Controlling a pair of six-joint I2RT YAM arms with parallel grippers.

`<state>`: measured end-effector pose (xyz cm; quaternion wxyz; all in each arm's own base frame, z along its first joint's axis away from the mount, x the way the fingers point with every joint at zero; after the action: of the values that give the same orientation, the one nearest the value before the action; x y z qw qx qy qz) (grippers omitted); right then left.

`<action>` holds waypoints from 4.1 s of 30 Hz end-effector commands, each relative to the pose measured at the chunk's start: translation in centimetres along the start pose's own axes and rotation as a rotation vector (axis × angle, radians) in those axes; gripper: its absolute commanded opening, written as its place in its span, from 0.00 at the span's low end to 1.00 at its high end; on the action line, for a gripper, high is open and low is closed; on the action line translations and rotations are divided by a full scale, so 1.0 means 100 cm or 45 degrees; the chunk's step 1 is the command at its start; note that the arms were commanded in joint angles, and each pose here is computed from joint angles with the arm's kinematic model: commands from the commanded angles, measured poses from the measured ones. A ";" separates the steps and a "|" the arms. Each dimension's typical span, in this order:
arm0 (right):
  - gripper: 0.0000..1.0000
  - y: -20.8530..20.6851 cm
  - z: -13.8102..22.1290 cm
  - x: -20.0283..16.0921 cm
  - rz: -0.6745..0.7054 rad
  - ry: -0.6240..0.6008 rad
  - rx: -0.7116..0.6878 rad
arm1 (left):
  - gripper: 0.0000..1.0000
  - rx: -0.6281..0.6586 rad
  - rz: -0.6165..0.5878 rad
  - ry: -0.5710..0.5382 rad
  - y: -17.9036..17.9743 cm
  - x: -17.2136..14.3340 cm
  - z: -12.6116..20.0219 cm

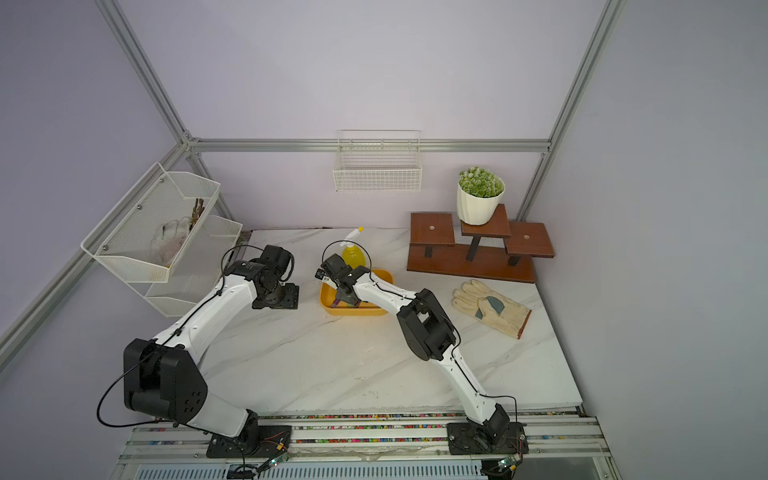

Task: Put the usb flash drive into the storage box
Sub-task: Place the USB flash in the storage box, then reset both arms

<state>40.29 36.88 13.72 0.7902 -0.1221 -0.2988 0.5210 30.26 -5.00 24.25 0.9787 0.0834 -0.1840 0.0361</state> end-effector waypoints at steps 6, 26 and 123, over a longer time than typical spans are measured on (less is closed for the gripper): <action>0.00 -0.005 -0.015 -0.002 -0.048 0.017 -0.036 | 0.77 -0.026 0.026 -0.046 0.004 0.000 0.009; 0.15 -0.005 -0.024 -0.008 -0.106 0.045 -0.017 | 0.77 -0.040 0.028 -0.038 0.002 -0.001 0.007; 0.99 -0.074 0.152 -0.272 -1.379 -0.564 -1.158 | 1.00 0.044 0.080 -1.249 0.042 -0.037 -0.108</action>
<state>28.31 8.16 16.98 0.8131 -0.1668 -0.5555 -0.0504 29.40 1.04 11.56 0.8183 0.1100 -0.5624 0.0435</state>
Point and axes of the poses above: each gripper's point midway between its finger pads, its own z axis back along the fingers, its own y axis along the line the jaws close on, x = y × z, the point moved 10 cm from there along z, back along the fingers, and after that the axes turned 1 degree about -z, right-handed, at the moved point
